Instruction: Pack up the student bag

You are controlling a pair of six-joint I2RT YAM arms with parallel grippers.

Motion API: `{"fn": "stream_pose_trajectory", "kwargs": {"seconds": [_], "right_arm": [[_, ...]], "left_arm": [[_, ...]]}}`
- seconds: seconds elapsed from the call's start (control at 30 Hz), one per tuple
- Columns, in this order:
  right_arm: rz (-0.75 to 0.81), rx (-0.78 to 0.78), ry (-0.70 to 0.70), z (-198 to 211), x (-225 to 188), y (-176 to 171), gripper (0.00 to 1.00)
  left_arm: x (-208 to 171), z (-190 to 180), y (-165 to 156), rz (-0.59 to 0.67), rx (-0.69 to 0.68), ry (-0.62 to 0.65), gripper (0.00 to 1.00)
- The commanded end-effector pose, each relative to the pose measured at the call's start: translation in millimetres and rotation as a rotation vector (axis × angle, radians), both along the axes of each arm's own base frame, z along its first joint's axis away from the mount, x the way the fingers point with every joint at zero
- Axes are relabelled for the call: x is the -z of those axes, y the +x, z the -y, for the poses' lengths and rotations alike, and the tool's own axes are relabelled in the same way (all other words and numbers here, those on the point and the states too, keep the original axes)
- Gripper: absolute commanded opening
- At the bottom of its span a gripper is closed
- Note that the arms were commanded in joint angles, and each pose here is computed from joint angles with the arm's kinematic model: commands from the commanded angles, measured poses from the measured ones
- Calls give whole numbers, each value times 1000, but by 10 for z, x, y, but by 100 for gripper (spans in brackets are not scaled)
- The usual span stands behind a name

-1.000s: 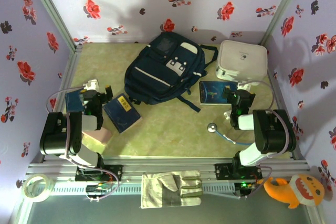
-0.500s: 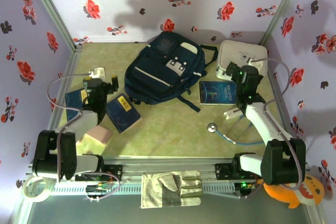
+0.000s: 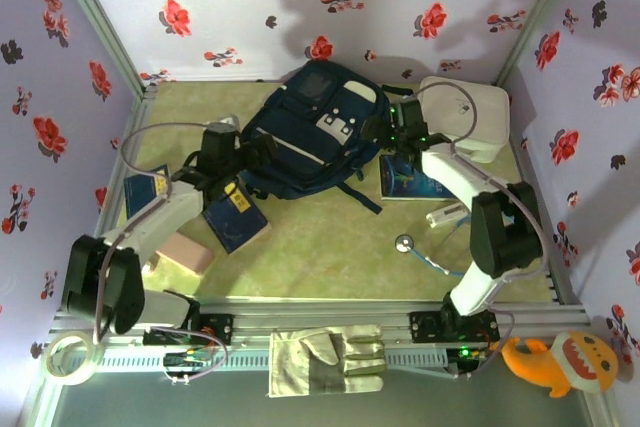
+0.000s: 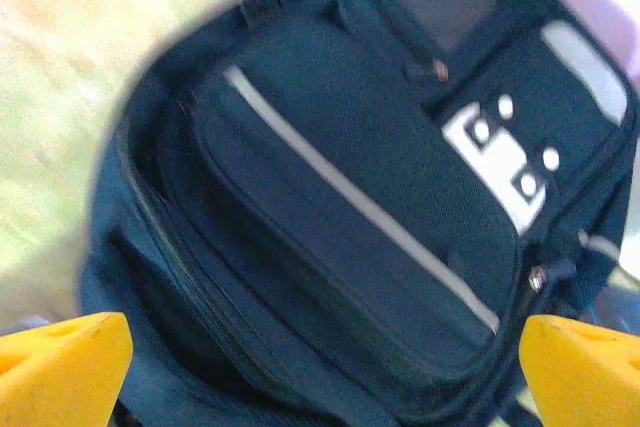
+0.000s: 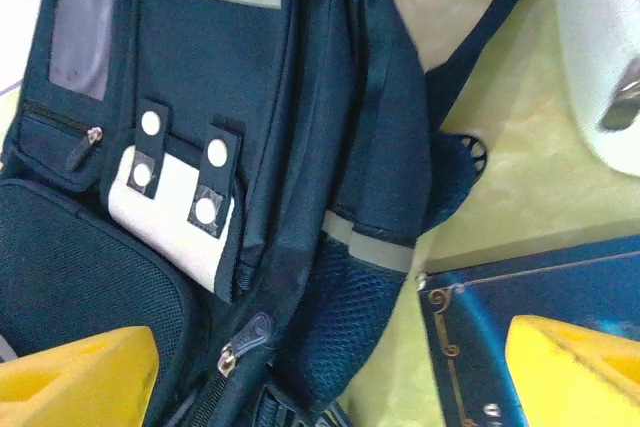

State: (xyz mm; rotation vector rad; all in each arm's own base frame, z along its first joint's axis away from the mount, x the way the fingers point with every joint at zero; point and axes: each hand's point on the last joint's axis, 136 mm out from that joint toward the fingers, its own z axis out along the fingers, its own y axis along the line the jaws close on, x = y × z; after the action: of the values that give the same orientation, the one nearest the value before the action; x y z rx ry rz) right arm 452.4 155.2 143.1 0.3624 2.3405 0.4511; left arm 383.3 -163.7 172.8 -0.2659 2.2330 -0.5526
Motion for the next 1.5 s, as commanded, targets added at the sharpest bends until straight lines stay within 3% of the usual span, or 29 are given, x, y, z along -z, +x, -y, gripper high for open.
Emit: {"fn": "stream_pose_trajectory", "kwargs": {"seconds": [0.0,0.2,0.5,0.8,0.97,1.17,1.47], "right_arm": [[-86,53,77,-74,167,23,90],[-142,31,94,-206,459,166,87],[-211,-40,230,-586,756,362,60],[-212,-84,358,-1048,744,123,36],[-145,-10,533,-1276,597,-75,35],[-182,94,541,-1155,602,-187,49],[-289,129,568,-1194,878,-295,48]], "left_arm": [[199,222,-99,-135,7,-110,100],[486,437,-52,-244,41,-157,96],[690,366,219,-290,10,-114,83],[801,-58,626,-294,-39,-27,80],[889,-309,837,-326,-80,85,80],[778,-427,997,-300,-101,94,81],[555,-563,702,-284,-124,110,86]]}}
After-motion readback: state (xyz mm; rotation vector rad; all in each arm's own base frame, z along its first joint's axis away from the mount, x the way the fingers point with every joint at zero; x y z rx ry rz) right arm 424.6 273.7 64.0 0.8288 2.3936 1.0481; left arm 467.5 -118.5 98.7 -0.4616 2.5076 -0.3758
